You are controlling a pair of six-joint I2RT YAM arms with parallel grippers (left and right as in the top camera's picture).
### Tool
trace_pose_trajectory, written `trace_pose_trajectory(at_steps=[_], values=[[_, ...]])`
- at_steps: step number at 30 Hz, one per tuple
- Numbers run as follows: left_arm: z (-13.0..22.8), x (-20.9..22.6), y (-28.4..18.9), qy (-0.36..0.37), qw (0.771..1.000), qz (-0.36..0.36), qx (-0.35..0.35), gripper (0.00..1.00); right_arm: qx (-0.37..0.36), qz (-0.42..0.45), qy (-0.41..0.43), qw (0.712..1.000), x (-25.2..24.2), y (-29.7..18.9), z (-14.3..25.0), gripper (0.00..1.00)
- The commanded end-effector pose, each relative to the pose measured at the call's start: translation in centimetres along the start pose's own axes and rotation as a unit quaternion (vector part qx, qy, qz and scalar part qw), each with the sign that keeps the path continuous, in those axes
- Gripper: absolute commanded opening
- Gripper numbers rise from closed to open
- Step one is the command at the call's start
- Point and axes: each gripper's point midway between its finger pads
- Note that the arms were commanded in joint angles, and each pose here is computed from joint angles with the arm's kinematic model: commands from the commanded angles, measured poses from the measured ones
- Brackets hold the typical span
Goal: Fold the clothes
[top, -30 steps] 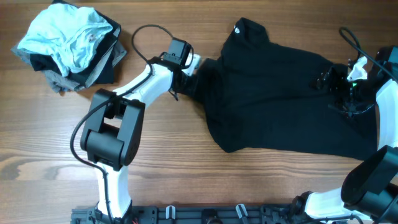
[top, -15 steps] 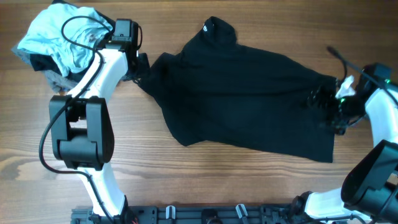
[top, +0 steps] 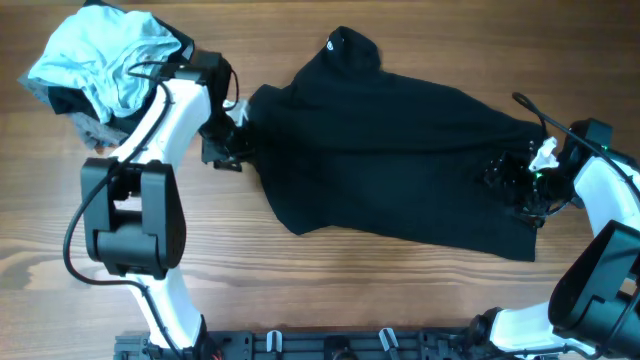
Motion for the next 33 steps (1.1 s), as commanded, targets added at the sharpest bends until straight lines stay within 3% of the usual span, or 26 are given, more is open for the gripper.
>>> trace_pose_trajectory(at_steps=[1,10,13,15,16,18,19,20,26,31,33], values=[[3.8,-2.4,1.3,0.045,0.998,0.018,0.051,0.42,-0.005,0.004,-0.002,1.0,0.0,-0.1,-0.2,1.0],[10.4,-2.6,7.2,0.032,0.99,-0.03,0.131,0.37,-0.005,0.004,-0.002,1.0,0.0,-0.1,-0.2,1.0],[10.2,-2.9,9.0,0.035,0.993,-0.026,0.112,0.59,-0.005,0.004,-0.002,1.0,0.0,-0.1,-0.2,1.0],[9.5,-3.2,9.6,0.033,0.995,-0.019,0.094,0.59,-0.005,0.004,-0.002,1.0,0.0,-0.1,-0.2,1.0],[9.2,-3.4,9.7,0.036,0.995,-0.016,0.087,0.53,-0.005,0.004,-0.002,1.0,0.0,-0.1,-0.2,1.0],[8.6,-3.6,9.7,0.039,0.996,-0.012,0.075,0.2,-0.005,0.004,-0.002,1.0,0.0,-0.1,-0.2,1.0],[8.4,-3.5,9.7,0.038,0.997,-0.011,0.073,0.09,-0.005,0.004,-0.002,1.0,0.0,-0.1,-0.2,1.0],[8.3,-3.4,9.5,0.034,0.997,-0.012,0.072,0.04,-0.006,0.004,-0.003,1.0,0.0,-0.1,-0.3,1.0],[7.3,-1.1,2.7,-0.01,0.996,-0.067,0.061,0.04,-0.007,0.004,-0.003,1.0,0.0,-0.1,-0.3,1.0],[3.7,-2.4,-5.6,0.021,0.995,-0.088,-0.052,0.04,-0.008,0.004,-0.003,1.0,0.0,-0.1,-0.3,1.0],[2.4,-3.2,-7.5,0.034,0.99,-0.089,-0.101,0.13,-0.006,0.005,-0.003,1.0,0.0,-0.1,-0.3,1.0]])
Point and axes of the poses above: each gripper's point midway between its finger pads, its own y axis out along the fingers, its own x axis along the line the jaws close on, z = x × y, and after that the axes turned 5 degrees about -y, right-handed
